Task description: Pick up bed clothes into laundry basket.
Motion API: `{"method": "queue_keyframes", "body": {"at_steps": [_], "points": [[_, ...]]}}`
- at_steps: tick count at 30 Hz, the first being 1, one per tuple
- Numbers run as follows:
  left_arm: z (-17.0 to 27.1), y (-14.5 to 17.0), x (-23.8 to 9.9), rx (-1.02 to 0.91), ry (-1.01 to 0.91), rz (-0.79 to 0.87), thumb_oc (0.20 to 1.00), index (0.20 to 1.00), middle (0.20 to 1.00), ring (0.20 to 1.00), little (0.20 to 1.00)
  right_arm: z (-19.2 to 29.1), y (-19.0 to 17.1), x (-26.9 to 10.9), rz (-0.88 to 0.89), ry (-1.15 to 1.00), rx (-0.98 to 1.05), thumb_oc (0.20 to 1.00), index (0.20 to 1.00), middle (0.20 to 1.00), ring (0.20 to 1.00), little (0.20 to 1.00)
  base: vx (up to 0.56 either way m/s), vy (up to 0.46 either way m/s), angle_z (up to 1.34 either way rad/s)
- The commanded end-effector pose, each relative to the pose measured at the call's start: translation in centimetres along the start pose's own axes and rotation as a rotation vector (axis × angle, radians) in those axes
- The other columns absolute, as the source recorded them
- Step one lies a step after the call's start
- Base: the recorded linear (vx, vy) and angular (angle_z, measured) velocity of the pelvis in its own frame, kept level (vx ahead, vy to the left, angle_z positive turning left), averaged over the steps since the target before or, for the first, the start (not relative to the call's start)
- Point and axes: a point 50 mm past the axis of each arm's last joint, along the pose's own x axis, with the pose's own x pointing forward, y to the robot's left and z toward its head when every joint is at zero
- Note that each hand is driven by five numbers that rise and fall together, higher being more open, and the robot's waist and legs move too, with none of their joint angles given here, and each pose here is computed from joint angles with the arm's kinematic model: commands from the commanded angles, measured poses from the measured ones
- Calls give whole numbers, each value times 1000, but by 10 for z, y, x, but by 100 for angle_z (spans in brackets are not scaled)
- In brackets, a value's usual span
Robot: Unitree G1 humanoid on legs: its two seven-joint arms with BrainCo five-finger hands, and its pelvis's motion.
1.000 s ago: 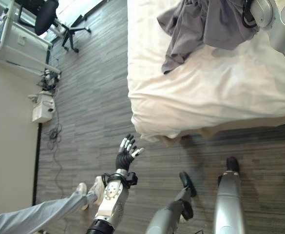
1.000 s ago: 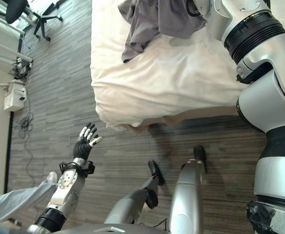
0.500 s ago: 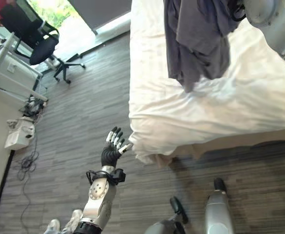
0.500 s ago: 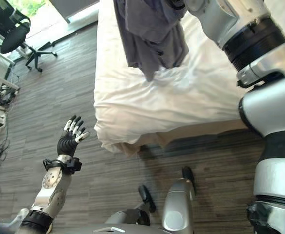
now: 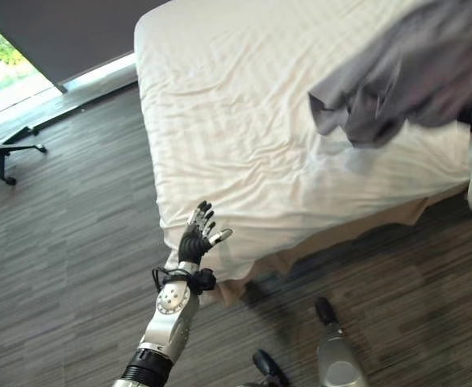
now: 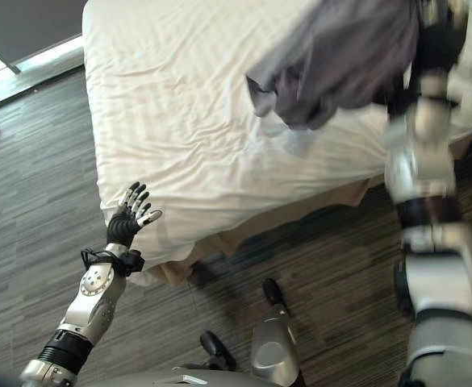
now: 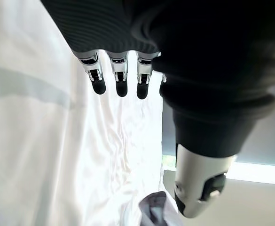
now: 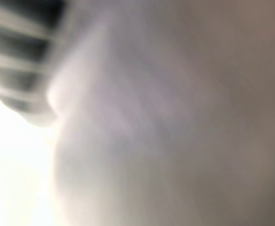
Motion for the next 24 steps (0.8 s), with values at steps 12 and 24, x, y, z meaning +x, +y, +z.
{"method": "queue_keyframes", "body": {"at_steps": [12, 24], "points": [[2, -11, -1, 6, -50, 6, 1000, 1000, 1000, 1000, 1000, -27, -43, -119, -177, -173, 567, 200, 200, 200, 200, 200, 27, 5, -2], [2, -1, -1, 24, -52, 73, 1000, 1000, 1000, 1000, 1000, 20, -118, -147, -434, -416, 401, 200, 200, 200, 200, 200, 19, 4, 0]]}}
